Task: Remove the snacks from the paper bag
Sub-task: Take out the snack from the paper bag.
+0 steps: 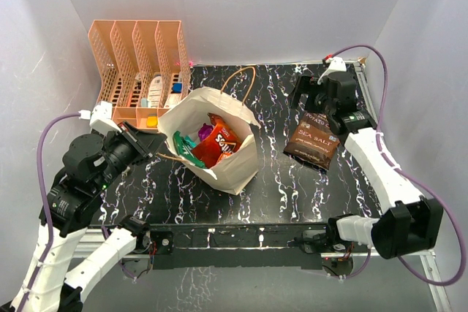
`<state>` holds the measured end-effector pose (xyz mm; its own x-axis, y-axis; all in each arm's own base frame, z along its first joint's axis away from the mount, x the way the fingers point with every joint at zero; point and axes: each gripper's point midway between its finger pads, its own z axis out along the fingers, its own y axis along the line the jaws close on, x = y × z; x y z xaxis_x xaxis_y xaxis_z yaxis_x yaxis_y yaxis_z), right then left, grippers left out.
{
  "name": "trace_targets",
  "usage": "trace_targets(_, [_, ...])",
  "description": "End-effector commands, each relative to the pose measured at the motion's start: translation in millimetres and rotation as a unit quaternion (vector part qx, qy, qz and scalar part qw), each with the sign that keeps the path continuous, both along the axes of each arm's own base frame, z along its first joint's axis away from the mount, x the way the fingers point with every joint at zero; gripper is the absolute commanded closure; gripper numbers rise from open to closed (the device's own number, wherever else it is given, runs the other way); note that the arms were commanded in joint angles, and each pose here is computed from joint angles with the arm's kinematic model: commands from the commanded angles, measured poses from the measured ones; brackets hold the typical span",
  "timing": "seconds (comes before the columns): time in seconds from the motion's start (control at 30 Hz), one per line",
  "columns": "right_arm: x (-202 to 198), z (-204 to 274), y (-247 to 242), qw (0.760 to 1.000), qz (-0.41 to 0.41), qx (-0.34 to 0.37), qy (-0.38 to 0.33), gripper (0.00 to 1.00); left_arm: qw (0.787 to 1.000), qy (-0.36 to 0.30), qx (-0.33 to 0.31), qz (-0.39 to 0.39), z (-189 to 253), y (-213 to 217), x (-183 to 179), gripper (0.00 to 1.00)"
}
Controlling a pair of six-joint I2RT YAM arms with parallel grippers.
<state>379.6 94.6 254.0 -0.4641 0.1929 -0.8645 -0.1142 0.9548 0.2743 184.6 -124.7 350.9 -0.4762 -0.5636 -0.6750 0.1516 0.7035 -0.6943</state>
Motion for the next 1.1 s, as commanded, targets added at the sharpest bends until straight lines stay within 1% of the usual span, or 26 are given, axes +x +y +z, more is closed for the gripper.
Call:
trace_targets(0.0, [-42,93,73,0.968,0.212,0.09,-0.103,0.02,1.0,-0.012,-0.016,0.0,2,-1,-1,1.0])
trace_targets(0.07, [-58,125,98,0.951,0.259,0.098,-0.136,0.03,1.0,-0.001,-0.02,-0.008,-5,-5,-2,1.0])
trace_targets(0.1, [-66,135,112,0.945,0.279,0.093,-0.14,0.04,1.0,0.006,-0.02,-0.014,-10,-7,-3,1.0])
trace_targets(0.17, [-78,150,137,0.94,0.299,0.071,-0.146,0.04,0.999,0.017,-0.021,-0.025,-19,-12,-4,1.0])
trace_targets(0.23, [-86,162,155,0.94,0.301,0.046,-0.152,0.05,0.999,0.025,-0.022,-0.041,-25,-17,-6,1.0])
trace_targets(0.33, [-102,175,180,0.933,0.314,0.02,-0.174,0.08,0.997,0.03,-0.025,-0.062,-31,-24,-8,1.0])
trace_targets(0.43, [-120,170,209,0.928,0.316,-0.025,-0.194,0.1,0.997,0.033,-0.022,-0.069,-37,-26,-10,1.0])
trace_targets(0.5, [-122,161,226,0.937,0.293,-0.052,-0.181,0.1,0.997,0.031,-0.02,-0.065,-38,-23,-12,1.0])
trace_targets(0.6, [-118,138,252,0.958,0.248,-0.069,-0.13,0.12,0.998,0.017,-0.025,-0.064,-38,-20,-16,1.0])
trace_targets(0.7, [-123,110,277,0.972,0.213,-0.04,-0.089,0.12,0.998,0.014,-0.026,-0.064,-42,-19,-17,1.0])
trace_targets(0.8, [-117,93,275,0.984,0.163,-0.02,-0.069,0.12,0.998,0.025,-0.014,-0.059,-49,-17,-17,1.0])
trace_targets(0.87, [-112,82,269,0.99,0.126,-0.023,-0.055,0.12,0.998,0.025,-0.009,-0.056,-49,-15,-18,1.0])
trace_targets(0.97, [-106,58,262,0.996,0.074,-0.044,-0.017,0.13,0.998,0.021,-0.006,-0.055,-47,-14,-18,1.0])
trace_targets(1.07, [-99,37,249,0.996,0.017,-0.086,0.005,0.09,0.998,0.022,-0.006,-0.052,-48,-13,-17,1.0])
